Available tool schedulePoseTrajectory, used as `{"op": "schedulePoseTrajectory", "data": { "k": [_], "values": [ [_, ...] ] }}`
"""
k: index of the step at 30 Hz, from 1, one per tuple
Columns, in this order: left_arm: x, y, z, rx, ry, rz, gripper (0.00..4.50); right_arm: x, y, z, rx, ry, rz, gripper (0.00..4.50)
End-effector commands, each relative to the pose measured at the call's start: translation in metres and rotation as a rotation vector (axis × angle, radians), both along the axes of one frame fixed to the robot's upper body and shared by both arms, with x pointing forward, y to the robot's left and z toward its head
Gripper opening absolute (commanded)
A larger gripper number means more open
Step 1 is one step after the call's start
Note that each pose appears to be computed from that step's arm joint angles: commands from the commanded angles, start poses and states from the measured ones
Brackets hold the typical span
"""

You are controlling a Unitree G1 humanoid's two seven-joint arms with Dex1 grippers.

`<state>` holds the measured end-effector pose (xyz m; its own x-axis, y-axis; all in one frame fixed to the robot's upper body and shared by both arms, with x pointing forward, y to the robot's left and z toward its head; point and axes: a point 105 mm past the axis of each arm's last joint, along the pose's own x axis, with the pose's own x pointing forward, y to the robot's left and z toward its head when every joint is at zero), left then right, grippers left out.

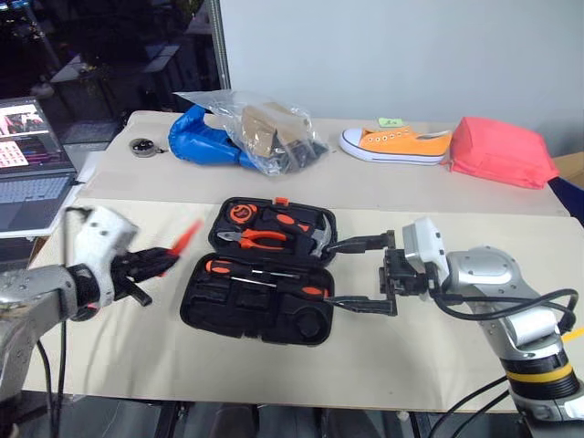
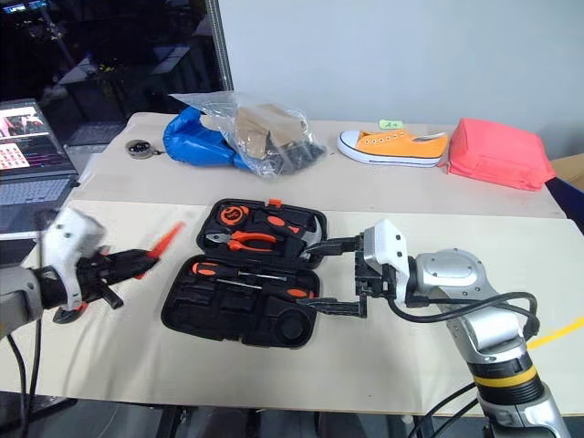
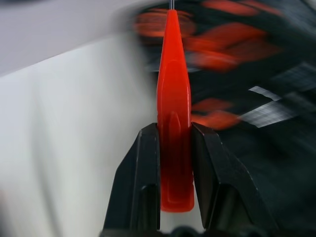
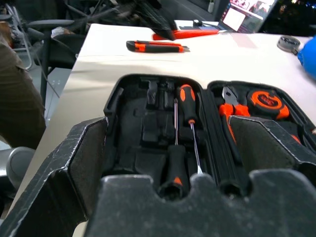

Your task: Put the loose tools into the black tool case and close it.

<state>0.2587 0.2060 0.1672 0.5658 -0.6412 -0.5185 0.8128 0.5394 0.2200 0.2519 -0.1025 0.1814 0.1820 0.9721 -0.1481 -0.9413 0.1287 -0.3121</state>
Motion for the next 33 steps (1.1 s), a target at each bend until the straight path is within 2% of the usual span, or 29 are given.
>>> {"op": "schedulePoseTrajectory", "data": {
  "k": [1,5,9,13,21,33],
  "values": [
    [0.003,-0.010,-0.007,0.164,-0.026,-0.250,0.44,-0.009,-0.004,0.015,0.004,-0.058,-0.010,4.50],
    [0.015,-0.015,-0.015,0.271,-0.015,-0.426,0.44,-0.017,-0.010,0.012,-0.026,-0.049,-0.022,4.50],
    [0.030,-0.019,-0.019,0.340,-0.032,-0.521,0.44,-0.022,-0.015,0.012,-0.040,-0.042,-0.048,4.50],
    [0.032,-0.020,-0.024,0.374,-0.007,-0.606,0.44,-0.025,-0.018,0.012,-0.046,-0.036,-0.066,4.50],
    [0.036,-0.018,-0.038,0.412,0.007,-0.627,0.44,-0.028,-0.019,0.011,-0.049,-0.030,-0.080,4.50],
    [0.047,-0.009,-0.043,0.465,-0.005,-0.608,0.44,-0.027,-0.017,0.012,-0.052,-0.036,-0.077,4.50]
  ]
}}
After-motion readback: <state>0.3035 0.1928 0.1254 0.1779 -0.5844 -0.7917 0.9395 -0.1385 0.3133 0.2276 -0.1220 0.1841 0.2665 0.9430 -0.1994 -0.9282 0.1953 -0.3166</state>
